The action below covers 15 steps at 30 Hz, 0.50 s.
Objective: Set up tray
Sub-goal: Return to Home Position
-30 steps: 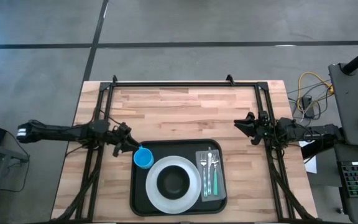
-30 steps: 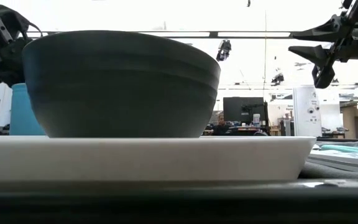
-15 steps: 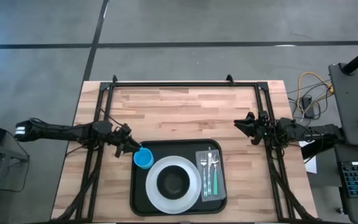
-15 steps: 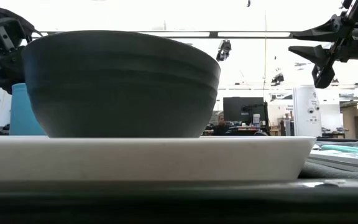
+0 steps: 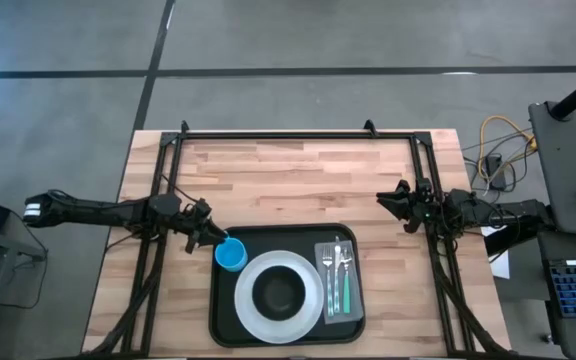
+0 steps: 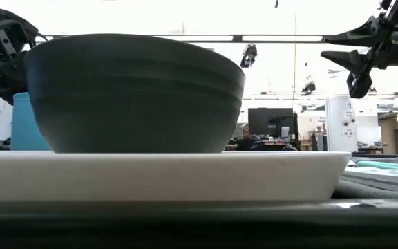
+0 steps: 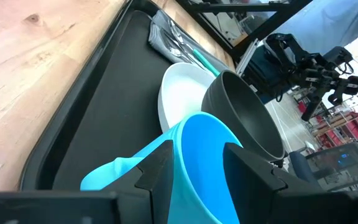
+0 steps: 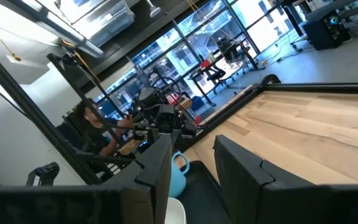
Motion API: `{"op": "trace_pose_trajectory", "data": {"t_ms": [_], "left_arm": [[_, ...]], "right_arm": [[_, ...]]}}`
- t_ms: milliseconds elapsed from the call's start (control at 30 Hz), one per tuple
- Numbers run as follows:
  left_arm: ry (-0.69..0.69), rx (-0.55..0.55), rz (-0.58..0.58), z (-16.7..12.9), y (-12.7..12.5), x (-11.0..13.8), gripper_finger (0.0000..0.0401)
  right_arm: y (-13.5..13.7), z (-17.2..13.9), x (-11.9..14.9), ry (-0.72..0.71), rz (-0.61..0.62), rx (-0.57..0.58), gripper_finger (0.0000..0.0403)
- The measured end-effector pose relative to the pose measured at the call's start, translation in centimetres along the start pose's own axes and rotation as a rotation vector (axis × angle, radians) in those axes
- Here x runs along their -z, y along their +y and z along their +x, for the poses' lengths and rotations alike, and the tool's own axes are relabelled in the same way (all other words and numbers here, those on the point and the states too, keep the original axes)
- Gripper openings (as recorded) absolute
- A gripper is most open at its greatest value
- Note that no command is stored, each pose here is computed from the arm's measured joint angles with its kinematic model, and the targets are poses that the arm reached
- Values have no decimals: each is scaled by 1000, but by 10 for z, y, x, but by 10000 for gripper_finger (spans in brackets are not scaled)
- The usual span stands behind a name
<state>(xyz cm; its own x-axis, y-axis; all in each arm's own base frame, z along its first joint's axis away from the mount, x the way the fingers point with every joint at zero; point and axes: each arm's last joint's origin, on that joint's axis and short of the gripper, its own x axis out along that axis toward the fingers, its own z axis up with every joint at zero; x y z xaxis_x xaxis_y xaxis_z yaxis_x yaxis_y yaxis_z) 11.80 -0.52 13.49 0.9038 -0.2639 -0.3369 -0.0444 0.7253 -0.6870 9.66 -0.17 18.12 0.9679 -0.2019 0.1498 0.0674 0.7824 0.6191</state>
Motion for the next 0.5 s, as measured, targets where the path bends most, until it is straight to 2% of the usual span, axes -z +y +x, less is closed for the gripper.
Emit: {"op": "trace_pose_trajectory", "data": {"t_ms": [500], "left_arm": [[0, 1, 0, 0, 0, 0, 120]], "right_arm": [[0, 0, 0, 4, -1, 3, 111]]}}
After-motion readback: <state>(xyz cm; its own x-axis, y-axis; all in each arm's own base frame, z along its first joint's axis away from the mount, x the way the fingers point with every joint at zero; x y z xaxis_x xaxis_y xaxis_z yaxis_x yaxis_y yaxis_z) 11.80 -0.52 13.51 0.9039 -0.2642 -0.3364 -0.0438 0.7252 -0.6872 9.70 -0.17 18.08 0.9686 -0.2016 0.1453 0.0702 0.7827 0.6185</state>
